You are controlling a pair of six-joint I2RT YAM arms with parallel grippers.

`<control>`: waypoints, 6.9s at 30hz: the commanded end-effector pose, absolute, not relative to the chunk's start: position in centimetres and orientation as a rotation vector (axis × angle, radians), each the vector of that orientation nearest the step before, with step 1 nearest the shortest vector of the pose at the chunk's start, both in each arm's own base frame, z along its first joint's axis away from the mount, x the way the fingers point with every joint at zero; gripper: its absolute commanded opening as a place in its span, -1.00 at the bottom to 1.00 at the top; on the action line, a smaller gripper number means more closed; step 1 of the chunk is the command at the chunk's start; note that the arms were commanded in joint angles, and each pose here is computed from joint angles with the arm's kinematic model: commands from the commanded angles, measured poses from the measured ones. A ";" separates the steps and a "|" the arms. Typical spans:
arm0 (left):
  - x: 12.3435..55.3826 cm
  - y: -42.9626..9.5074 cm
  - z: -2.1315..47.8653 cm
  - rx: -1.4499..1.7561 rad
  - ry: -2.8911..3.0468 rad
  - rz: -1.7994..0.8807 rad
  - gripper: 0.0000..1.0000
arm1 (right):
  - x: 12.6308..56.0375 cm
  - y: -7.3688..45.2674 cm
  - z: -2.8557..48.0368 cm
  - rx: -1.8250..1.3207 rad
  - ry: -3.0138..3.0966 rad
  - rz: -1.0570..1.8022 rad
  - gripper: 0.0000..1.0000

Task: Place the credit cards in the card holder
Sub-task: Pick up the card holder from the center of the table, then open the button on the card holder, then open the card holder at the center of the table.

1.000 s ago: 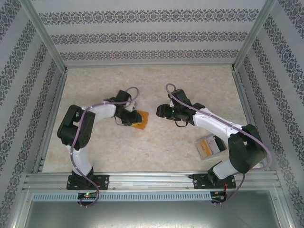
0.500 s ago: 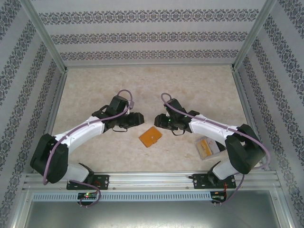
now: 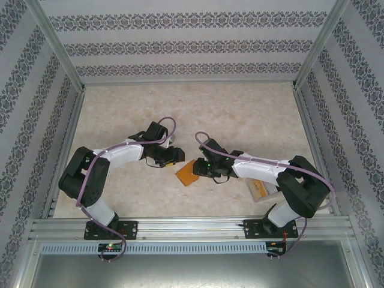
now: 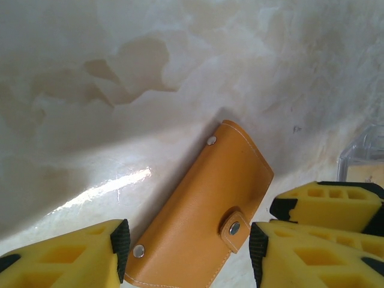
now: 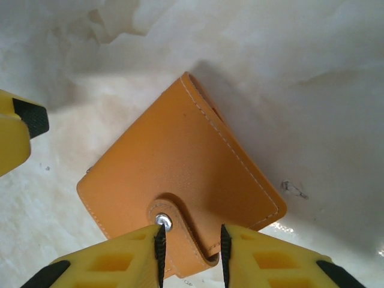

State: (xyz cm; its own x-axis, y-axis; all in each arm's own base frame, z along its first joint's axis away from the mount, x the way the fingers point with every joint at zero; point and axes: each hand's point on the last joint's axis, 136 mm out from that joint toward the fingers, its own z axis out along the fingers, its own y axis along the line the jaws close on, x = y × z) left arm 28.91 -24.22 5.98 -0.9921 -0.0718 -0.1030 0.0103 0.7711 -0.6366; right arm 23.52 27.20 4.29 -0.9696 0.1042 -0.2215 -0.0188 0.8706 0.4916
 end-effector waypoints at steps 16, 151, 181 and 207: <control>26.2 -25.6 3.4 0.081 2.929 -1.055 0.10 | 24.4 26.7 1.6 0.046 2.808 0.606 -0.44; 27.6 -25.6 7.5 -0.031 2.774 -0.914 0.68 | 25.6 28.8 12.2 0.041 2.461 1.088 -0.76; 27.5 -24.0 6.5 -0.021 2.838 -0.754 -0.03 | 25.9 26.9 11.4 0.110 2.490 1.012 -0.76; 27.3 -23.7 7.1 -0.009 2.826 -0.750 0.05 | 26.3 26.5 9.9 0.143 2.545 0.964 -0.79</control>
